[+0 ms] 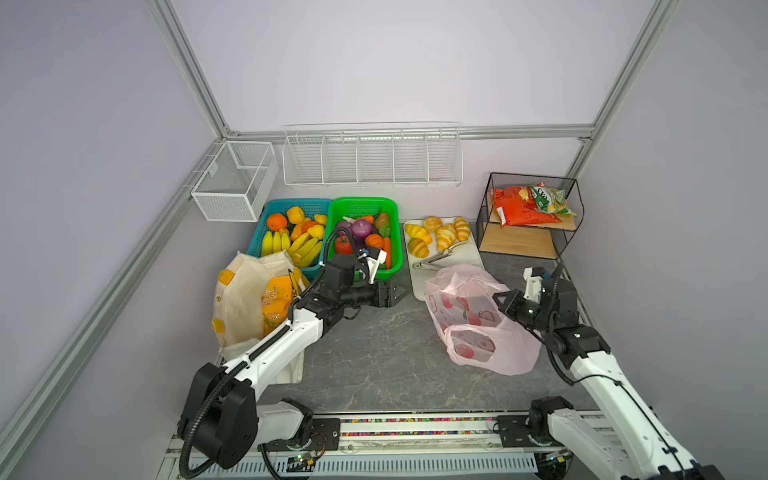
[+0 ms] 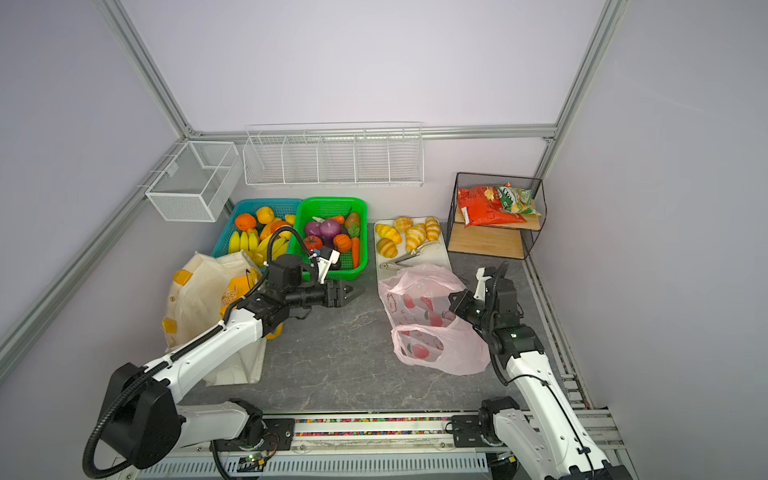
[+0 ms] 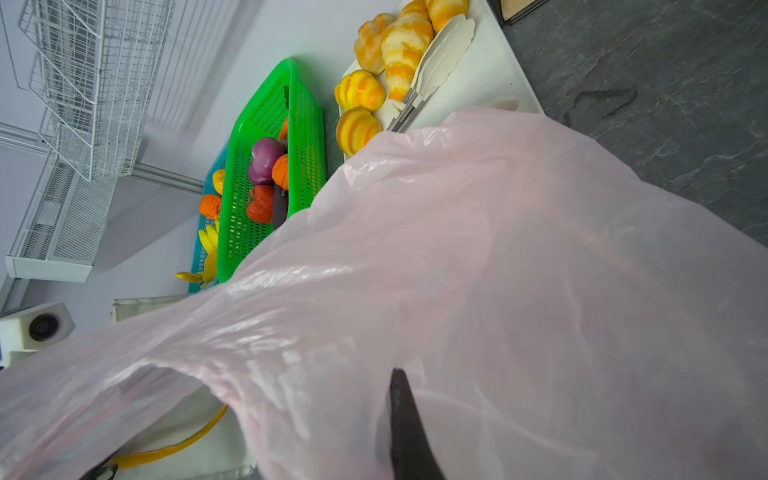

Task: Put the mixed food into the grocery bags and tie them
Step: 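Reach the left gripper into the green basket toward the red tomato, then grasp the red tomato with the left gripper and lift it, then carry the tomato over the pink bag and release it inside with the left gripper, then withdraw the left gripper from the pink bag while the right gripper holds the handle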

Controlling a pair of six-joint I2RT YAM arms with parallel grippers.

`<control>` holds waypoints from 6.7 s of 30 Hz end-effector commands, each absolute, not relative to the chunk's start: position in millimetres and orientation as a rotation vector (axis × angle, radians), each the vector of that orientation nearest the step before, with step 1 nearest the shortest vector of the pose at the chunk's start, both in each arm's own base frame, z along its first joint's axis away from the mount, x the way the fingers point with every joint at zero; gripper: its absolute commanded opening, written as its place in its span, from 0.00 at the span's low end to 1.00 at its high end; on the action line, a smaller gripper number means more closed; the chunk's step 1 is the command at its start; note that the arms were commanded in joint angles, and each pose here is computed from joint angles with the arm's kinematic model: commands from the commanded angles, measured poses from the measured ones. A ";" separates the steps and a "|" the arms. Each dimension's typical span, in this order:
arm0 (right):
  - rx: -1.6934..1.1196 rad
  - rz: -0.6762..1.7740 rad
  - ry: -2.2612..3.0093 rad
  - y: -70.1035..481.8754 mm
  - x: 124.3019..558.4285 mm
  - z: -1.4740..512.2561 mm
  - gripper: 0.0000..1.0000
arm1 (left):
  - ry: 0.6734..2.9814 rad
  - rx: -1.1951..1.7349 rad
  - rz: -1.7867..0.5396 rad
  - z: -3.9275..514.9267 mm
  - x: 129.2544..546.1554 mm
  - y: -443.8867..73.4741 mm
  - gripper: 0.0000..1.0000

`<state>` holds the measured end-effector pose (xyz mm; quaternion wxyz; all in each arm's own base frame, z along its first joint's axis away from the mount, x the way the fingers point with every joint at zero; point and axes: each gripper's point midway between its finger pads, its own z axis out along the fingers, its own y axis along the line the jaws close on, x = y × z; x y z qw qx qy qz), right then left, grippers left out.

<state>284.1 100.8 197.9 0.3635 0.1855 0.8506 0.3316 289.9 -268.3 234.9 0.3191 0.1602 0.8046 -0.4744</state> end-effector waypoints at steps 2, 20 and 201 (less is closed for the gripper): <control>0.503 0.845 2.125 99.4 289.5 203.3 0.06 | 2.162 0.156 -0.961 239.9 342.8 -221.8 0.71; 0.355 0.828 2.128 109.4 300.6 210.1 0.06 | 2.491 0.183 -0.005 144.0 500.3 -178.2 0.73; -0.041 0.465 2.315 98.3 278.0 228.6 0.06 | 2.111 0.675 -1.611 227.7 179.0 -407.0 0.02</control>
